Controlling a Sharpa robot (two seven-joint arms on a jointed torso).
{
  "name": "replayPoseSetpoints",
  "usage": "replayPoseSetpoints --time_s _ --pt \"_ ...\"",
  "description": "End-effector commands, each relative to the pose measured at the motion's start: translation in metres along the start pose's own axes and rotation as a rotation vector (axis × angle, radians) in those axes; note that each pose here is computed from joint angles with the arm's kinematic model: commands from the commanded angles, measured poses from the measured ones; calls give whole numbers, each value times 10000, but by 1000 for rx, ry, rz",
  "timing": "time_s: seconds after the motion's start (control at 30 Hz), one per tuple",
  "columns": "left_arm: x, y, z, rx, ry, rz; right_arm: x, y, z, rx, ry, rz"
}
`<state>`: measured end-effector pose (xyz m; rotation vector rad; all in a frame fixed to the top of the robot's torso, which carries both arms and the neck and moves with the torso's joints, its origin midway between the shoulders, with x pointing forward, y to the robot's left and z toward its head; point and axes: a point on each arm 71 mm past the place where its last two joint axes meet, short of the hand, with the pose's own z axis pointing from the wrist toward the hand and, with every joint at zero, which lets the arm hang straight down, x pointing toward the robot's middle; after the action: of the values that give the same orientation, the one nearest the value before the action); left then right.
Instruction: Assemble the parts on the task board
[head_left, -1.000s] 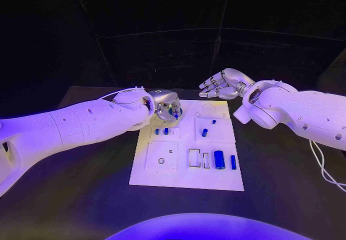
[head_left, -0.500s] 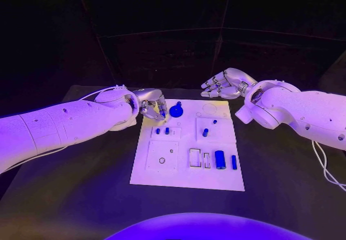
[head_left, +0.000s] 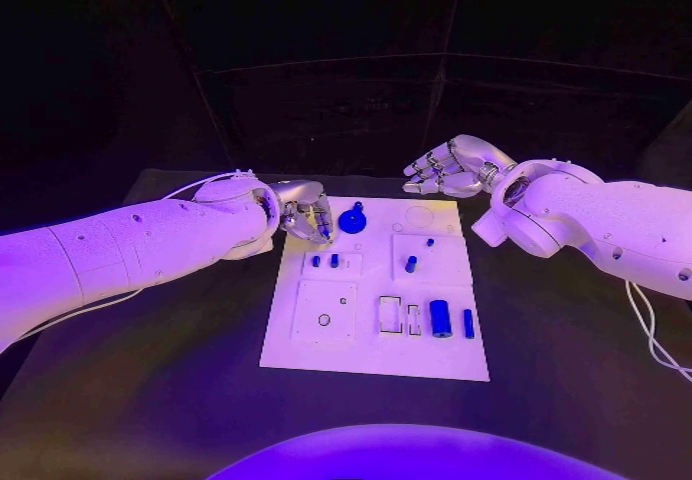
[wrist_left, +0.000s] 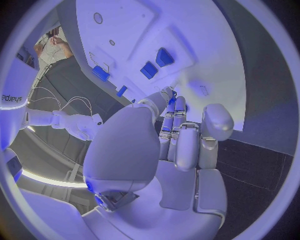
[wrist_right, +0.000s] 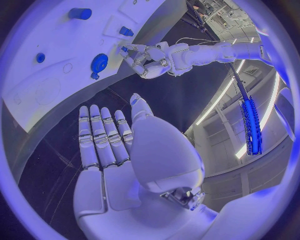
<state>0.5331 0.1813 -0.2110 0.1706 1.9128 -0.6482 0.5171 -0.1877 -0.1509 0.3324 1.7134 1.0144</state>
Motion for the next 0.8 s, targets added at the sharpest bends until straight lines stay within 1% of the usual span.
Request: replayPoseSetpoints --time_s 0.03,0.23,0.5,0.8 --pt "7 7 16 -12 19 -6 -2 21 2 -11 4 -1" --pt "20 3 37 -16 28 -5 0 23 1 -12 4 -1" --pt "44 -58 70 -4 38 -5 9 29 6 -13 7 -1" --pt "61 -66 92 -22 55 21 12 32 8 -14 9 -1"
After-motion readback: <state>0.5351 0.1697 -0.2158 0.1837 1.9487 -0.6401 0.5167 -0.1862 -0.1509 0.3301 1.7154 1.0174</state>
